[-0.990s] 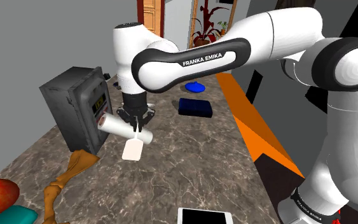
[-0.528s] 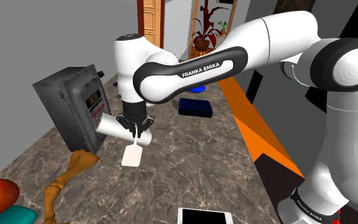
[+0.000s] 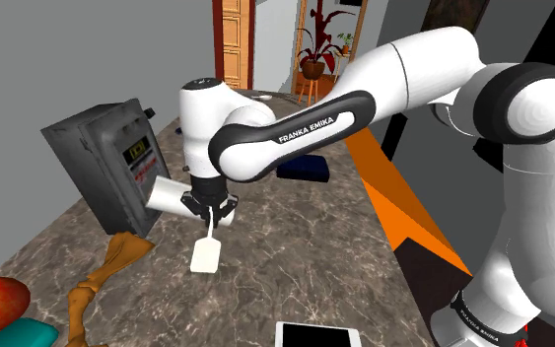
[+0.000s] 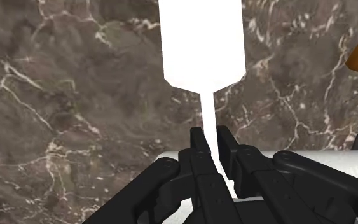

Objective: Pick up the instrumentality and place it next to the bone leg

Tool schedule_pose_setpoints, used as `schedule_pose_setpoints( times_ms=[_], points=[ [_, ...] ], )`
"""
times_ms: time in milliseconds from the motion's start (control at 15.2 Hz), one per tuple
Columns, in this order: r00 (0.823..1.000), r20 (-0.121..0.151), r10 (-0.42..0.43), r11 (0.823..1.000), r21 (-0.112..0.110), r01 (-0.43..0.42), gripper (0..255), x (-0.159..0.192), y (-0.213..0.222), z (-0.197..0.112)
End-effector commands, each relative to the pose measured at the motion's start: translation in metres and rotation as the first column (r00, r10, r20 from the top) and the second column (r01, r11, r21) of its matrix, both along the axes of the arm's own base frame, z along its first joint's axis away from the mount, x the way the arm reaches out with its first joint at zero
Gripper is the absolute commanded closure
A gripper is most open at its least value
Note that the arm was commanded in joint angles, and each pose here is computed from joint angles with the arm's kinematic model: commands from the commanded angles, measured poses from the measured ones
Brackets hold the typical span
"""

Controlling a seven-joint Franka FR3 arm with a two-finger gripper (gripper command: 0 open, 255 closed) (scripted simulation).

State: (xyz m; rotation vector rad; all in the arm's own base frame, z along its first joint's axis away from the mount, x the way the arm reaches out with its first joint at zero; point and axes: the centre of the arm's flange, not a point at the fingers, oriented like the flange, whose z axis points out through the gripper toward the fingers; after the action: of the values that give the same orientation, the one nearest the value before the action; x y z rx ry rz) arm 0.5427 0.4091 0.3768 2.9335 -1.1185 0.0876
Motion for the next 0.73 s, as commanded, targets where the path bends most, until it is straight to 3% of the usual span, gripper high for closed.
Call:
schedule_pose_setpoints(
  times_ms=[0, 132, 660],
  points=[
    [1.000, -0.009, -0.012, 1.000, -0.021, 0.012, 255, 0.007, -0.009, -0.024],
    [1.000, -0.009, -0.012, 1.000, -0.021, 0.012, 255, 0.007, -0.009, -0.036],
    [1.000, -0.009, -0.012, 1.000, -0.021, 0.012, 255, 0.007, -0.009, -0.036]
  ],
)
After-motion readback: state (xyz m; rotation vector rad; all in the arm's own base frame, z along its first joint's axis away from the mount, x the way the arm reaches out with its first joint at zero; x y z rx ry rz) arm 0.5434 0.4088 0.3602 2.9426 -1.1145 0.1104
